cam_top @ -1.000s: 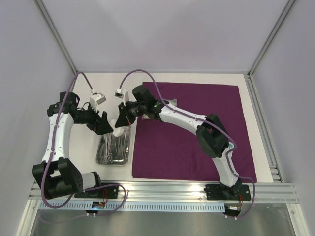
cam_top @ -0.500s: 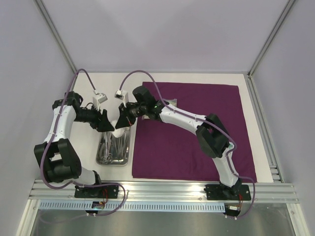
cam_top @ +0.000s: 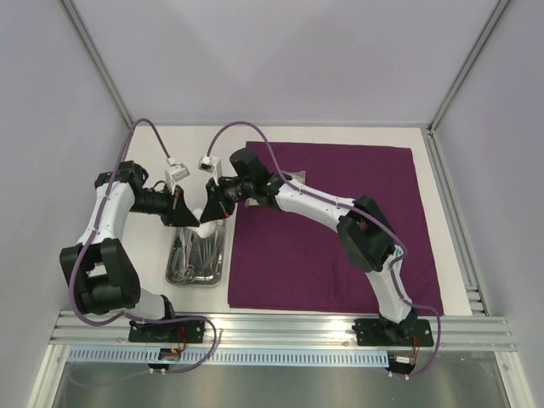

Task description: Prepare the surgical pack

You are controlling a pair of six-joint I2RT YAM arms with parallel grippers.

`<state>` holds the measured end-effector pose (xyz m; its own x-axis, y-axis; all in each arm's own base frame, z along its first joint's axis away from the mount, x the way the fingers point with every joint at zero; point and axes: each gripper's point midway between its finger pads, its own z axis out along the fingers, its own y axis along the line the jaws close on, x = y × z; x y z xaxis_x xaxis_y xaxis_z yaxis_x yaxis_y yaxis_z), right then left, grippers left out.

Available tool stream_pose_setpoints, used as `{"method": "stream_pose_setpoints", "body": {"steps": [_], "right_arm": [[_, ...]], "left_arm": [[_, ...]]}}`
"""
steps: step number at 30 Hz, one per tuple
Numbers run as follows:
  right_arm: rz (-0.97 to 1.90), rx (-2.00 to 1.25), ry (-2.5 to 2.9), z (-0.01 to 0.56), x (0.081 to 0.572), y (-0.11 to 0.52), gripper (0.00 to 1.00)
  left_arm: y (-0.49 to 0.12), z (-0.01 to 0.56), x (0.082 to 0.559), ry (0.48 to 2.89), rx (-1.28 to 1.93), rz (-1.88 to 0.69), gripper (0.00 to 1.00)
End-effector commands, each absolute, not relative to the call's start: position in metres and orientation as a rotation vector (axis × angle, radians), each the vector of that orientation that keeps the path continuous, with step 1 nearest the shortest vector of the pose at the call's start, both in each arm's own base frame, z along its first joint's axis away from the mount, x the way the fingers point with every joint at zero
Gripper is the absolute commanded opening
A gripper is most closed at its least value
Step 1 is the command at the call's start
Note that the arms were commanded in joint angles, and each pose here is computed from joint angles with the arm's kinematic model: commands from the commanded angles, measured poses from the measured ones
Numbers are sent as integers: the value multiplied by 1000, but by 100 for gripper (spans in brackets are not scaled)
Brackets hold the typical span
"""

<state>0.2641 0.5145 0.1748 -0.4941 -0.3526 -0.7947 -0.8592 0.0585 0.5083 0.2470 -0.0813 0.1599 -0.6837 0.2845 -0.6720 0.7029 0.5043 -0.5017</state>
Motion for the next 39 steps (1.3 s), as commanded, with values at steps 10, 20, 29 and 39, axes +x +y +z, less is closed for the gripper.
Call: {"method": "stream_pose_setpoints", "body": {"steps": [10, 20, 29, 39], "right_arm": [[1465, -890, 1976, 186, 317, 497, 47], [1376, -866, 1977, 190, 314, 473, 47], [1378, -873, 1993, 185, 312, 471, 46], [1383, -897, 1988, 186, 308, 469, 46]], "left_arm": [[-51, 115, 284, 2540, 356, -852, 0], [-65, 95, 307, 2595, 55, -1059, 0], [-73, 85, 326, 2502, -91, -1127, 0], [-55, 58, 323, 2606, -170, -949, 0]]}}
